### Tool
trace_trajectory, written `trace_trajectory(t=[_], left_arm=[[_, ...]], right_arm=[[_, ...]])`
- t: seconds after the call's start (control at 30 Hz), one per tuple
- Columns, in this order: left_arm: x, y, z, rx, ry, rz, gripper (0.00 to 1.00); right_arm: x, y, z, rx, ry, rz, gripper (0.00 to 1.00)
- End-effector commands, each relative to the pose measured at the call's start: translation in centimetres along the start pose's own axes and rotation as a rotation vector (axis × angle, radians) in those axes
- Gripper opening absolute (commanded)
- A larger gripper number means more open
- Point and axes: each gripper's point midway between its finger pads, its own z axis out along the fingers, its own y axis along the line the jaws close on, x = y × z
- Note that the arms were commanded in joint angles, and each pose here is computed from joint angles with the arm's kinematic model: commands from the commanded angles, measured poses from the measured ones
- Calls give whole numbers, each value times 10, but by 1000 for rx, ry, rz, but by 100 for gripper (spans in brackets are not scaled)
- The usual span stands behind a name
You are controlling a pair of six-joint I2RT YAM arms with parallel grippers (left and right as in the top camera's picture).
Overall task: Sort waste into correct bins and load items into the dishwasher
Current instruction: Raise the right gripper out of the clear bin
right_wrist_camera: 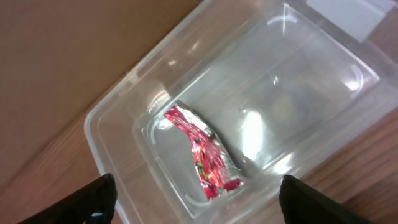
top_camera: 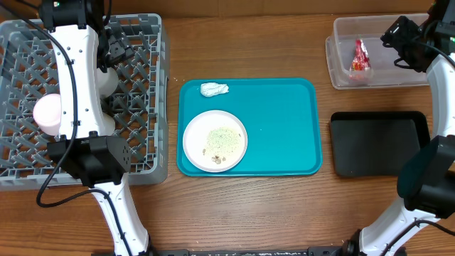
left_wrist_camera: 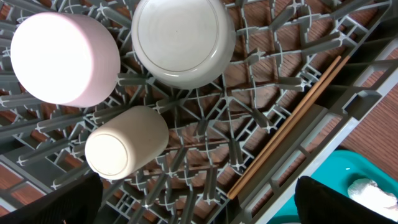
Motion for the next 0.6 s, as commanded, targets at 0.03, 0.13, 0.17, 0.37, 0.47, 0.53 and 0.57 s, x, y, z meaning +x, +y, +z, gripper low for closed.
trace_trajectory(t=[0.03, 0.13, 0.17, 0.37, 0.47, 0.53, 0.57], left_arm=[[-2, 3, 0, -16, -13, -3, 100], [-2, 3, 0, -16, -13, -3, 100], [-2, 3, 0, -16, -13, -3, 100], [-2, 3, 0, -16, -13, -3, 100], [-2, 3, 0, -16, -13, -3, 100], [-2, 3, 0, -16, -13, -3, 100], [-2, 3, 0, -16, -13, -3, 100]], right_arm=[[-7, 36, -44, -151, -9, -18, 83], [20, 96, -85, -464, 103, -110, 78], [30, 115, -97, -558, 140, -138, 78], [110, 188, -107, -652, 277, -301, 77], [163, 214, -90, -552, 293, -411, 76], [196, 230, -82, -502, 296, -485, 76], [212, 239, -79, -483, 293, -522, 76]])
